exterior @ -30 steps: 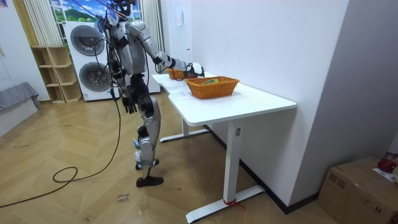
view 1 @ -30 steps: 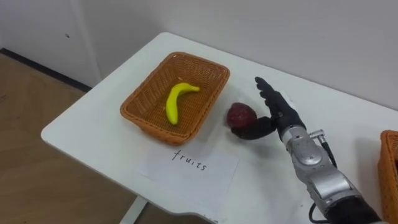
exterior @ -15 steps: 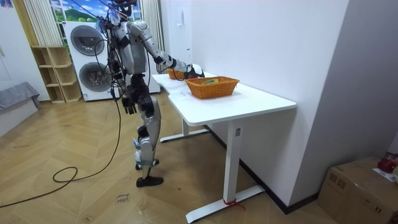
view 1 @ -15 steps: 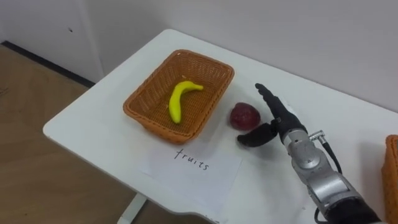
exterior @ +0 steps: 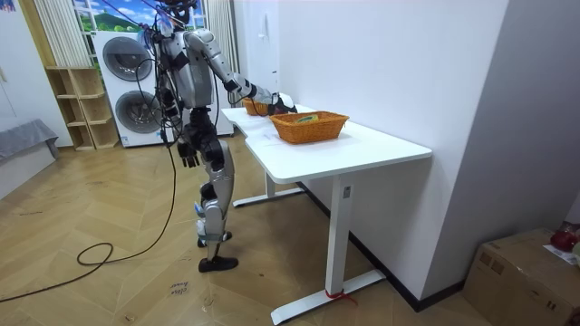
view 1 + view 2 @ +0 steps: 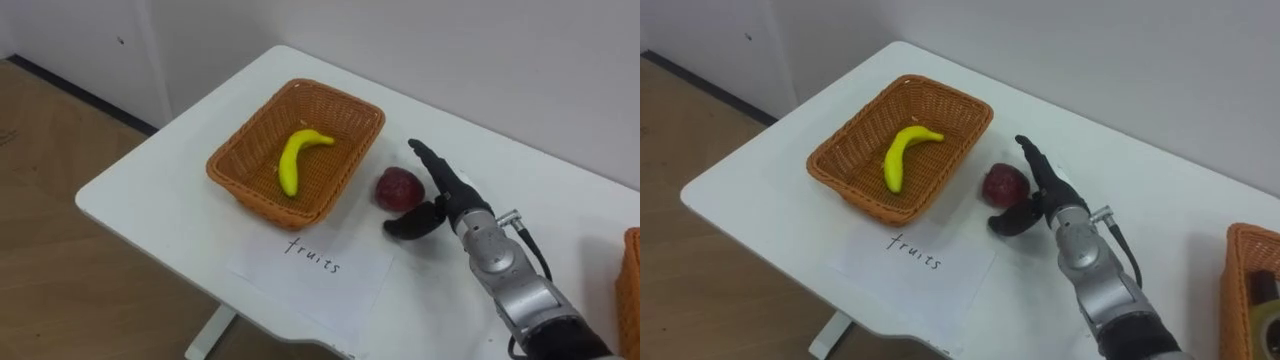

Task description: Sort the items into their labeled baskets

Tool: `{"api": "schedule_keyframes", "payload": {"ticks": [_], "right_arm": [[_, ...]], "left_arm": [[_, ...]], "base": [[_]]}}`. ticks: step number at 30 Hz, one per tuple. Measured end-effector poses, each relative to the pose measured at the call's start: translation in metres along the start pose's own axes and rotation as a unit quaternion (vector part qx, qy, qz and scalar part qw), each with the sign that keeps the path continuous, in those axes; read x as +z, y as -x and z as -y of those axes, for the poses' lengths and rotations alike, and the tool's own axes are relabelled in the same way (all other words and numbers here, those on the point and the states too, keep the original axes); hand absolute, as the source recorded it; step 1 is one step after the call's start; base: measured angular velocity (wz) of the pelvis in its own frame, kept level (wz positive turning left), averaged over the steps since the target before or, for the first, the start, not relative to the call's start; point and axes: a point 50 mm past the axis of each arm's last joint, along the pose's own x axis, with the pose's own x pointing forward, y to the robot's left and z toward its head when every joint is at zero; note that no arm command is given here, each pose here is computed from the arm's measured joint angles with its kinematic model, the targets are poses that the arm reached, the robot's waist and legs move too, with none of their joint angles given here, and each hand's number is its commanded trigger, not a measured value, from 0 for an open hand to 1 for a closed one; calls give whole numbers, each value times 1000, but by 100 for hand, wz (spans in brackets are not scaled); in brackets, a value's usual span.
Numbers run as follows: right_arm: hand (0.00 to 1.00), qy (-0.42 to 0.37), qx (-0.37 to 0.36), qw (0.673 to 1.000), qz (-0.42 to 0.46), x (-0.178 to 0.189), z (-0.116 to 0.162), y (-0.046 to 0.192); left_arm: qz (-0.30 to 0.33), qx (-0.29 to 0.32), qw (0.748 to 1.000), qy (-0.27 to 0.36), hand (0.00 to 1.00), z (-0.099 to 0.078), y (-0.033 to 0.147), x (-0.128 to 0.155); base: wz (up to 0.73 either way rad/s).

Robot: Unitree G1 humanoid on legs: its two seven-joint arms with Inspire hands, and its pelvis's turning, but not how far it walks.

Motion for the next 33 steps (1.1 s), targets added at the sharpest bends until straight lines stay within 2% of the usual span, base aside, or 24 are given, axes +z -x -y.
{"api": "schedule_keyframes", "payload": {"ticks": [22,33], "right_arm": [[0,23,-2,1000,-4,2,9,-5],[0,29,19,999,-41,-10,11,-7]], "left_arm": [[-12,-6,1000,3,0,5,2,-6],[-29,-11,1000,0,0,6,2,-13]], "base": [[0],[0]]}}
